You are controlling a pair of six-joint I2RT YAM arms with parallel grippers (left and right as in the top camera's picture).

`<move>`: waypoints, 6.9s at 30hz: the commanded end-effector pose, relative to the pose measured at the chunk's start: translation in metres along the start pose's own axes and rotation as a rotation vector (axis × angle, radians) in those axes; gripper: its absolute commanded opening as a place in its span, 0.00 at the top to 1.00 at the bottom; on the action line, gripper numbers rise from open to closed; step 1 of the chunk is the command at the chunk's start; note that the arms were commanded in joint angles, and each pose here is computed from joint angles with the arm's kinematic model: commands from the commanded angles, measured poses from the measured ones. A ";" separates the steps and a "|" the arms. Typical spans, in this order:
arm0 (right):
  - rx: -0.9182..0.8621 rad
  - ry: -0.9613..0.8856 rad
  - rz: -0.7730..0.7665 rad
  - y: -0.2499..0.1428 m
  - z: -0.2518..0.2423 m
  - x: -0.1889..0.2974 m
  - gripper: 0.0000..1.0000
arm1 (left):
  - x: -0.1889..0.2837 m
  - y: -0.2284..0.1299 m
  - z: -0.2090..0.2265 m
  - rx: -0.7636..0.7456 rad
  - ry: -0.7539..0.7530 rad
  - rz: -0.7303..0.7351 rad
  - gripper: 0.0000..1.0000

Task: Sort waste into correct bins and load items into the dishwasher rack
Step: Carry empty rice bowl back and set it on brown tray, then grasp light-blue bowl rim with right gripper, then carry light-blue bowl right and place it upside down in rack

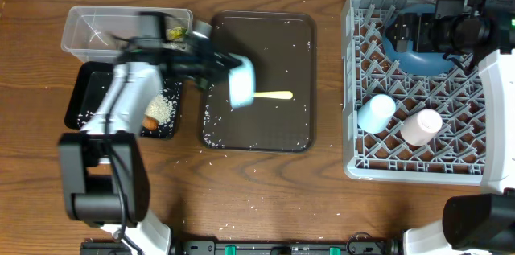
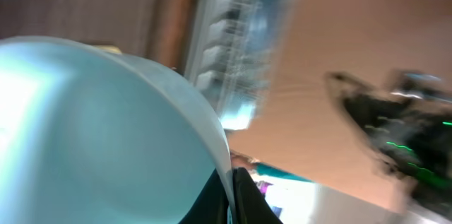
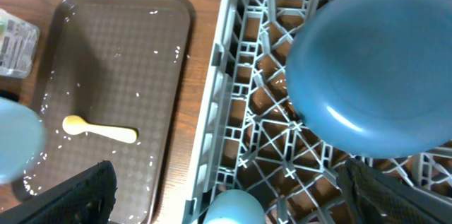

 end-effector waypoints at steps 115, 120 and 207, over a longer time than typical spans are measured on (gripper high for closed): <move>0.592 -1.195 0.064 0.081 0.018 -0.146 0.99 | 0.102 -0.068 -0.021 -0.036 0.726 -0.795 0.01; 0.627 -1.206 0.160 0.068 0.013 -0.170 0.99 | 0.102 -0.068 -0.021 -0.036 0.726 -0.795 0.01; 0.649 -0.363 -0.053 0.055 0.141 -0.102 0.01 | 0.102 -0.068 -0.021 -0.036 0.726 -0.795 0.00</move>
Point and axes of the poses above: each gripper's point midway between its finger pads, its own x axis back along the fingers, its own z axis along the line the jaws close on, y = z × x, the point moved 10 cm from there along x, back along the fingers, and after that the axes turned 6 degrees about x, right-handed, at the moved point
